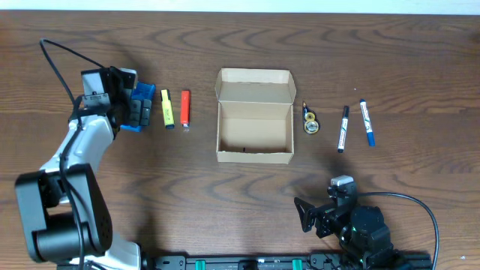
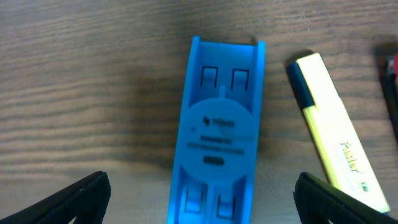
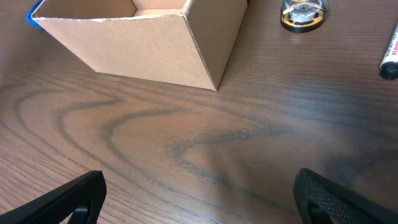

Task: Pack container
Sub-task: 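Move the left gripper over the blue whiteboard duster and grasp it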

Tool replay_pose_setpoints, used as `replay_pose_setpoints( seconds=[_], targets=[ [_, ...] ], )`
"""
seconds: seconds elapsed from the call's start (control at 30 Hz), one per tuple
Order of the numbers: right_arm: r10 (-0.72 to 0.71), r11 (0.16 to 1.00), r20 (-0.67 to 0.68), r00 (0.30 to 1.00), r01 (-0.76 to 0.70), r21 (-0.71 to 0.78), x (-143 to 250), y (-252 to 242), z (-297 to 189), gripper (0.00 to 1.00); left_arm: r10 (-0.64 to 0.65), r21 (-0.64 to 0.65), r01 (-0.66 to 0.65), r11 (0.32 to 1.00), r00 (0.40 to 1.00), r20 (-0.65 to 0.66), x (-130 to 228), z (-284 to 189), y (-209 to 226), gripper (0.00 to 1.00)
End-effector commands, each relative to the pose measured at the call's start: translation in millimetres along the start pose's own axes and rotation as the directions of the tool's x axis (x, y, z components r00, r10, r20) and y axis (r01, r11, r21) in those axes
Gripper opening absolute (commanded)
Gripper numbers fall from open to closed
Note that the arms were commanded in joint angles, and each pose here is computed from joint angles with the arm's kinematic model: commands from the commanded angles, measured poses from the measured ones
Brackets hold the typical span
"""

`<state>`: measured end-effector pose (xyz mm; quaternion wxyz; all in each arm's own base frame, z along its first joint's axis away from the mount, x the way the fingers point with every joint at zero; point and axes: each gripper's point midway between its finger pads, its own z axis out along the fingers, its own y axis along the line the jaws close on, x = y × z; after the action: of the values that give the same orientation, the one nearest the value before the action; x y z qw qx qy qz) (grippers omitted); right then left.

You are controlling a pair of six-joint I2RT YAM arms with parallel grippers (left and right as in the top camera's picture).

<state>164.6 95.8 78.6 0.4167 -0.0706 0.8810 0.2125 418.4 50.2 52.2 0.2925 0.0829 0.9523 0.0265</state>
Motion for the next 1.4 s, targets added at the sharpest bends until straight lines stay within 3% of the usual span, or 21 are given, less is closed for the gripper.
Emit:
replay_pose_setpoints(
  seconds=[0.0, 0.6, 0.83, 1.0, 1.37],
  targets=[
    [0.009, 1.000, -0.012, 1.000, -0.009, -0.011, 4.5, 1.4, 2.0, 0.99, 0.068, 0.063, -0.070, 0.996, 0.997, 0.034, -9.1, 7.5, -8.2, 0.95],
    [0.009, 1.000, -0.012, 1.000, -0.009, -0.011, 4.5, 1.4, 2.0, 0.99, 0.066, 0.049, -0.064, 0.997, 0.997, -0.027, 12.6, 45.3, -5.3, 1.00],
    [0.009, 1.000, -0.012, 1.000, -0.009, -0.011, 4.5, 1.4, 2.0, 0.99, 0.061, 0.049, -0.059, 0.997, 0.998, -0.030, 13.4, 45.8, -5.4, 0.79],
    [0.009, 1.000, -0.012, 1.000, -0.009, -0.011, 4.5, 1.4, 2.0, 0.99, 0.054, 0.049, -0.053, 0.997, 0.998, -0.030, 13.4, 45.8, -5.4, 0.73],
    [0.009, 1.000, -0.012, 1.000, -0.009, -0.011, 4.5, 1.4, 2.0, 0.99, 0.045, 0.052, -0.043, 0.998, 0.998, -0.050, 19.9, 52.1, -6.2, 0.73]
  ],
)
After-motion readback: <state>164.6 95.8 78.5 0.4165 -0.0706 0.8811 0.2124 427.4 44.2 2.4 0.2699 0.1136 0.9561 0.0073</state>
